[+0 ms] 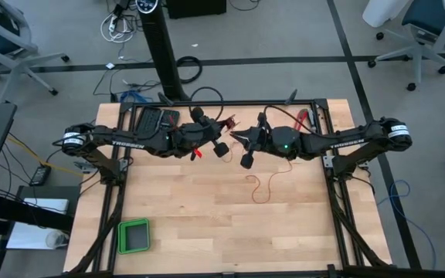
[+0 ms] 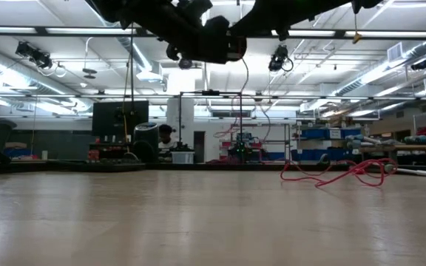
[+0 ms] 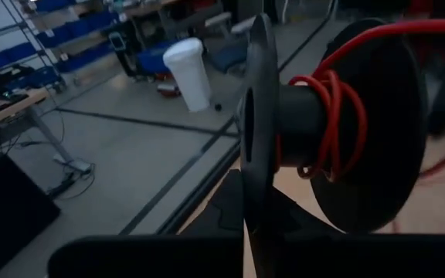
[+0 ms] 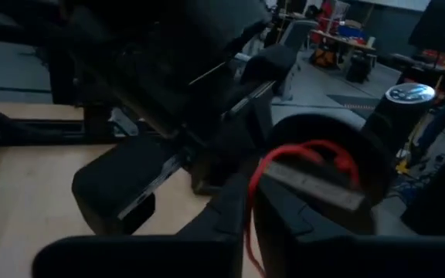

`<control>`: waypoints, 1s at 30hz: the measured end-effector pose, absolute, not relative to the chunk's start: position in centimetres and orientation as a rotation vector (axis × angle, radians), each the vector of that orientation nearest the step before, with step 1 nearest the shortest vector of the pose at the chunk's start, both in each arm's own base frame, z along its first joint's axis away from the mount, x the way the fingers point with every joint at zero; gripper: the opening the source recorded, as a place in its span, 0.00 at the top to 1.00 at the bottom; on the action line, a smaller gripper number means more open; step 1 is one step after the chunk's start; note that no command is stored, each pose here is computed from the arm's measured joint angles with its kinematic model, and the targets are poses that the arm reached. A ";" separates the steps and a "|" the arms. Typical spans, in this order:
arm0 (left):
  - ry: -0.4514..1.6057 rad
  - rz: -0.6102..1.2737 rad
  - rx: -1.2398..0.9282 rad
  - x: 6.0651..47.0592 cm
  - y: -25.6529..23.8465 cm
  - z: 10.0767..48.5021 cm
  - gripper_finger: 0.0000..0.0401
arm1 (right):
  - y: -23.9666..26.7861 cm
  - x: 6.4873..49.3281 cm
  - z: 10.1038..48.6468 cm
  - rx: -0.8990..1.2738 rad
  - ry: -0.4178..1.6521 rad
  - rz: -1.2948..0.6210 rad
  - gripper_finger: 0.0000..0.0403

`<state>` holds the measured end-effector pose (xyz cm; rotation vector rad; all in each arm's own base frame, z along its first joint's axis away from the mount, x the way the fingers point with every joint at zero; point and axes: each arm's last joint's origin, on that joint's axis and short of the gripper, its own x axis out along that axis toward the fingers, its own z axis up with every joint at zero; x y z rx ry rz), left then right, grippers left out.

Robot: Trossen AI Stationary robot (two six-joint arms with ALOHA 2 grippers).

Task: Coil cords
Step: Coil the red wire onto the black spool

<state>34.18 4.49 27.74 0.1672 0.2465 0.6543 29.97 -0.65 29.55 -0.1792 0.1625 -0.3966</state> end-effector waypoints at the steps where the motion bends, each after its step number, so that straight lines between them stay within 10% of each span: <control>1: 0.230 0.652 0.163 34.2 4.4 27.9 0.99 | -0.6 30.0 29.6 -0.178 0.152 -0.384 0.89; 10: 0.142 0.636 0.142 34.4 3.8 28.7 0.99 | -0.6 30.1 29.9 -0.172 0.119 -0.360 0.71; 30: 0.119 0.606 0.142 34.5 3.5 28.9 0.99 | -0.2 29.5 27.7 -0.179 0.358 -0.313 0.75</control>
